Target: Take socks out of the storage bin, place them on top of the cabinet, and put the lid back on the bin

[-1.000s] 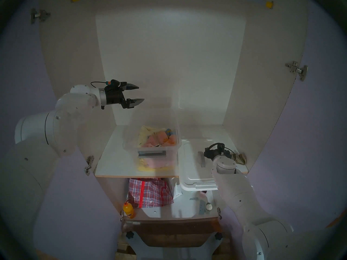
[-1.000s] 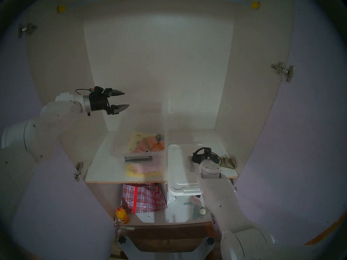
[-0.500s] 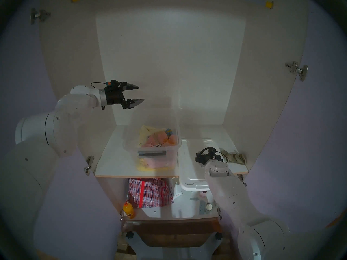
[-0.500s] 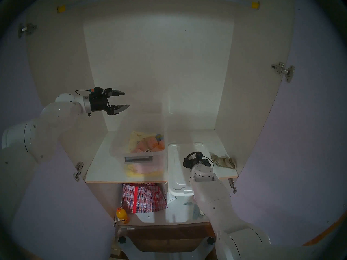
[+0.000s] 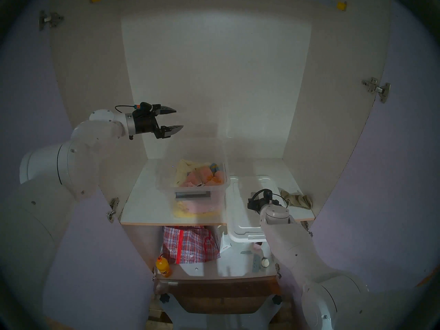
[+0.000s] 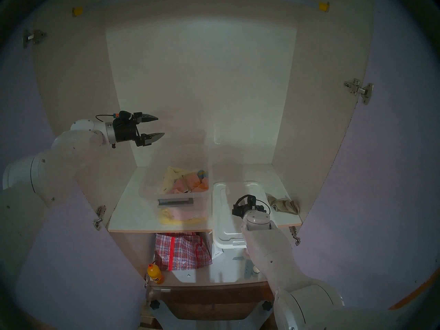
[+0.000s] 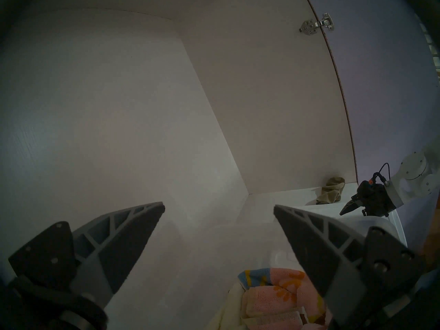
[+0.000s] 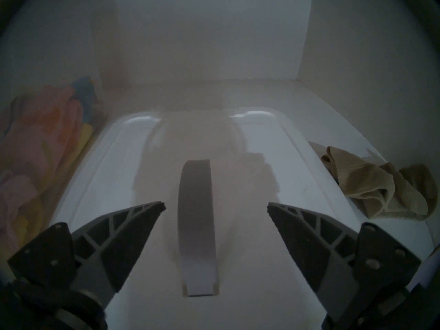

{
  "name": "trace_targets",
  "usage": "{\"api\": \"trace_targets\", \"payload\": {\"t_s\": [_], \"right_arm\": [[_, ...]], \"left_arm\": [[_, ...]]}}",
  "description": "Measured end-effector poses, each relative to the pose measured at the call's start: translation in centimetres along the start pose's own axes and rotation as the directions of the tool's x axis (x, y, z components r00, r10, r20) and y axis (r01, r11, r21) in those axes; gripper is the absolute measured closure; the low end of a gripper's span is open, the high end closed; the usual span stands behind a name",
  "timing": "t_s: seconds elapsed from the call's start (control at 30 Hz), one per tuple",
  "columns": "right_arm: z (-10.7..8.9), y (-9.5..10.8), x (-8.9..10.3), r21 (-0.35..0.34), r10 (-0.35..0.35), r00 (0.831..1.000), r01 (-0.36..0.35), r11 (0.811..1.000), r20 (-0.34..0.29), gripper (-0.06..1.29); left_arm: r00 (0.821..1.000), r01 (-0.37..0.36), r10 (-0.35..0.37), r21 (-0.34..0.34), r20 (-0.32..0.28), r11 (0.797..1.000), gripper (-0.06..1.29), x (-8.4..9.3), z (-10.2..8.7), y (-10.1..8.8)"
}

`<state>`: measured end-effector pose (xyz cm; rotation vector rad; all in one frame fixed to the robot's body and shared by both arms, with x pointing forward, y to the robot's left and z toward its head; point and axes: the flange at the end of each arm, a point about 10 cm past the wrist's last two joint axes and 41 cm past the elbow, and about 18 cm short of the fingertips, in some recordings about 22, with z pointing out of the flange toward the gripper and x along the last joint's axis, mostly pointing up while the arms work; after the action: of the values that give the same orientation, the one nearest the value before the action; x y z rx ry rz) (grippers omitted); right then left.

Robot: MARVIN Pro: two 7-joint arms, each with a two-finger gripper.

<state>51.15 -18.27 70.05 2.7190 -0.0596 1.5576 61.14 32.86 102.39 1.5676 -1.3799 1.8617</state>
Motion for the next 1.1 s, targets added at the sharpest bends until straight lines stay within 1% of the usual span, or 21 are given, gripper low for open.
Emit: {"api": "trace_targets", "payload": {"t_s": [0.27,0.6,0.63,0.67,0.7,0.73,0.77,0.83,0.87,0.93,1.0,1.1], "right_arm": [[0.4,0.0,-0.7,0.005,0.000,1.000,0.000,1.000,0.030,0.05],[0.8,0.3,-0.8,0.000,0.001,0.999,-0.001,1.000,0.050,0.05],[0.9,0.3,-0.8,-0.001,0.001,0.999,-0.001,1.000,0.051,0.07],[0.9,0.3,-0.8,-0.001,0.001,0.999,-0.001,1.000,0.052,0.24],[1.0,0.3,-0.7,-0.002,0.001,0.999,-0.001,1.000,0.053,0.61],[1.0,0.3,-0.7,-0.002,0.002,0.999,-0.001,1.000,0.053,0.81],[1.1,0.4,-0.6,-0.004,0.002,0.999,-0.001,1.000,0.054,0.88],[1.1,0.4,-0.5,-0.005,0.002,0.999,-0.002,1.000,0.055,0.93],[1.2,0.4,-0.4,-0.006,0.002,0.998,-0.002,1.000,0.055,1.02],[1.3,0.5,-0.3,-0.008,0.002,0.998,-0.002,1.000,0.057,1.09],[1.4,0.6,-0.2,-0.010,0.004,0.998,-0.003,1.000,0.058,1.13],[1.5,0.8,-0.1,-0.016,0.007,0.998,-0.006,1.000,0.060,1.13]], "left_arm": [[1.000,-0.002,0.002,0.002,-0.005,1.000,-0.01,-0.1,0.0,0.1],[1.000,-0.004,0.004,0.005,-0.012,1.000,-0.01,-0.3,0.0,0.2],[1.000,-0.005,0.005,0.006,-0.013,1.000,-0.01,-0.3,0.0,0.2],[1.000,-0.005,0.005,0.006,-0.013,1.000,-0.01,-0.3,0.0,0.2],[1.000,-0.005,0.006,0.007,-0.014,1.000,-0.01,-0.3,0.0,0.2],[1.000,-0.006,0.006,0.007,-0.014,1.000,-0.01,-0.3,0.0,0.2],[1.000,-0.006,0.006,0.007,-0.015,1.000,-0.01,-0.3,0.0,0.2],[1.000,-0.007,0.007,0.008,-0.017,1.000,-0.01,-0.3,0.0,0.3],[1.000,-0.007,0.008,0.008,-0.017,1.000,-0.01,-0.3,0.0,0.3],[1.000,-0.008,0.009,0.009,-0.019,1.000,-0.01,-0.3,0.0,0.3],[1.000,-0.009,0.009,0.009,-0.020,1.000,-0.01,-0.4,0.0,0.3],[1.000,-0.010,0.011,0.010,-0.022,1.000,-0.01,-0.4,0.0,0.3]]}}
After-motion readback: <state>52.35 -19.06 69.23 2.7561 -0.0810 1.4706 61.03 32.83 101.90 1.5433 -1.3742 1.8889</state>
